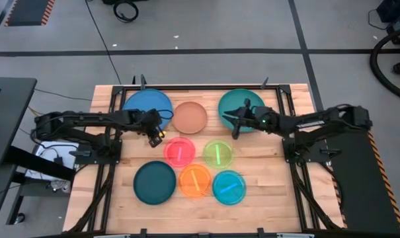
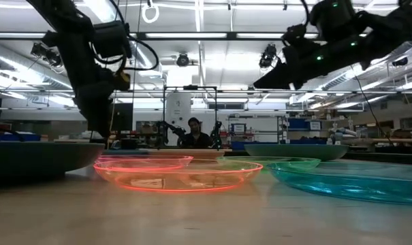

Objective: Stack plastic plates
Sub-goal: Stack the big green plate on the big blue plate

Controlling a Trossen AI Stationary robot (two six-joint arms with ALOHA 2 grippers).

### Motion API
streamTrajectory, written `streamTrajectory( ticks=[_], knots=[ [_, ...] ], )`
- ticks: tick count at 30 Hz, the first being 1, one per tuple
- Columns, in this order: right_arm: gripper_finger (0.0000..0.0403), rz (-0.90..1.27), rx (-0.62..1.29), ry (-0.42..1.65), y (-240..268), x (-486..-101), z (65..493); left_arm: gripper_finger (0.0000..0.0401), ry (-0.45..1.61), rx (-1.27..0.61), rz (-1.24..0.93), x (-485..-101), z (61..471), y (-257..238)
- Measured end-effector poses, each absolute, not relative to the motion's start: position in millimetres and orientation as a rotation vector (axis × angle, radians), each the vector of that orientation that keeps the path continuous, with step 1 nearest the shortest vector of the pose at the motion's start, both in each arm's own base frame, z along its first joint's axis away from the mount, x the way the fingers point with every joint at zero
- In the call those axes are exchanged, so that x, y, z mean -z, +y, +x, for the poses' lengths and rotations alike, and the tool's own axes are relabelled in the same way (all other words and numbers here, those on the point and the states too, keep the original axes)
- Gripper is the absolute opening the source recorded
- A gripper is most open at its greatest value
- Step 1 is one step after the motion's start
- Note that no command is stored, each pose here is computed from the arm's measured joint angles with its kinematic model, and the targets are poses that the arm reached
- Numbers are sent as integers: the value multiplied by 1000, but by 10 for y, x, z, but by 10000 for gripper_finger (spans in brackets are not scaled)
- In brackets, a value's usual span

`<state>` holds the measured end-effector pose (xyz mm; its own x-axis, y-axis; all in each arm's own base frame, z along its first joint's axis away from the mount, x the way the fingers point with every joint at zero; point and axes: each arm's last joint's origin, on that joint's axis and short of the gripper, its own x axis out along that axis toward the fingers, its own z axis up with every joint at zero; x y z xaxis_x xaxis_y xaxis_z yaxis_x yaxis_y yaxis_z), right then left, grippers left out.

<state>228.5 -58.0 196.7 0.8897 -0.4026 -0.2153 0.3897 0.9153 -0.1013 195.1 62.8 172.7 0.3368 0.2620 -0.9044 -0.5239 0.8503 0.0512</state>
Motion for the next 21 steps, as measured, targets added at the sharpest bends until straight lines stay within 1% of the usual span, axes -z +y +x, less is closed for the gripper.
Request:
streamTrajectory(
  ticks=[6,11,21],
  knots=[
    [94,-51,343,277,-590,-1907,2440,176,1204,-525,-252,-1590,1983,629],
    [94,-86,339,299,-594,-1885,2446,176,1282,-499,-145,-1512,1985,639],
    [94,-122,326,337,-599,-1795,2480,176,1321,-472,-59,-1465,1999,652]
  ],
)
